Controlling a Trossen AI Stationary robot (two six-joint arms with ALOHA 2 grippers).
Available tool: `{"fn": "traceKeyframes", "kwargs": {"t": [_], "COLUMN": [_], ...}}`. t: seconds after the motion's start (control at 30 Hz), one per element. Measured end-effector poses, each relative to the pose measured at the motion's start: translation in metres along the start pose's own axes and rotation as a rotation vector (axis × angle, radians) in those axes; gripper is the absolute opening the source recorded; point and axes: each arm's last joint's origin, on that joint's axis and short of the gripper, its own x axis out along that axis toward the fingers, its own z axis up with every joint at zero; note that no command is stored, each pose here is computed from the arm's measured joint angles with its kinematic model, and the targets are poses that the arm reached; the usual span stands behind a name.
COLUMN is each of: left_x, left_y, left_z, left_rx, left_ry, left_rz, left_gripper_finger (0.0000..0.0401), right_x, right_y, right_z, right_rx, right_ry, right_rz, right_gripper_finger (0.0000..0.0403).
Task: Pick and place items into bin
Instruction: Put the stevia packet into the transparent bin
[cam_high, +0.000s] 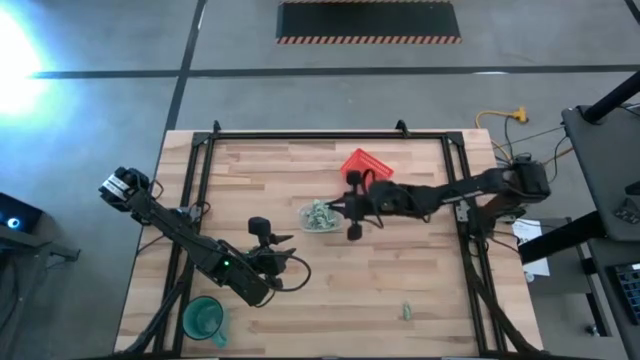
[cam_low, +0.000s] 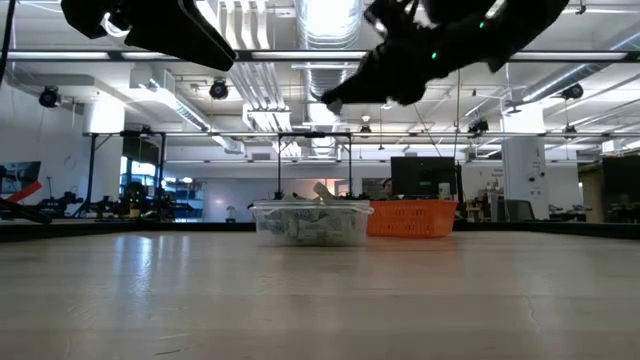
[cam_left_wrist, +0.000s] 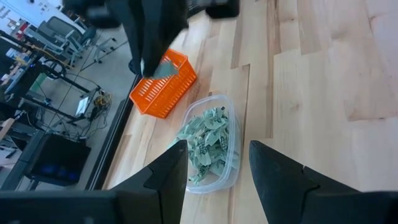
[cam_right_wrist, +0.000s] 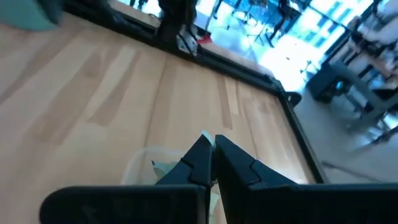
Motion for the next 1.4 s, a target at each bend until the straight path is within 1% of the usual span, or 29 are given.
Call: {"fn": "traceKeyframes", "kwargs": {"t": [0.13,0.3,0.5,0.73,0.87,1.0,1.17,1.27,1.4], "left_x": [0.000,0.000,0.000,0.000,0.000,0.000,0.000,0.000,0.000], "left_y": [0.000,0.000,0.000,0.000,0.000,0.000,0.000,0.000,0.000], "left_z": [0.000,0.000,0.000,0.000,0.000,0.000,0.000,0.000,0.000], "left_rx": [0.000,0.001,0.001,0.001,0.001,0.001,0.001,0.000,0.000], "left_ry": [0.000,0.000,0.000,0.000,0.000,0.000,0.000,0.000,0.000], "left_rz": [0.000,0.000,0.000,0.000,0.000,0.000,0.000,0.000,0.000], "left_gripper_finger": [0.0155,0.0155,0.0155,0.0155,0.0155,0.0155,0.0155,0.0155,0.0155], "right_x": [0.015,0.029,0.039,0.040,0.040,0.040,0.039,0.031,0.008], "right_y": [-0.013,-0.019,-0.021,-0.026,-0.026,-0.028,-0.027,-0.024,-0.019], "right_z": [-0.020,-0.041,-0.055,-0.060,-0.059,-0.060,-0.060,-0.059,-0.051], "right_rx": [0.061,0.097,0.134,0.234,0.247,0.274,0.255,0.225,0.226], "right_ry": [0.055,0.103,0.133,0.149,0.149,0.153,0.160,0.208,0.326], "right_rz": [0.013,0.077,0.126,0.111,0.111,0.103,0.114,0.178,0.242], "right_gripper_finger": [0.0009,0.0009,0.0009,0.0010,0.0034,0.0076,0.0120,0.0134,0.0138]}}
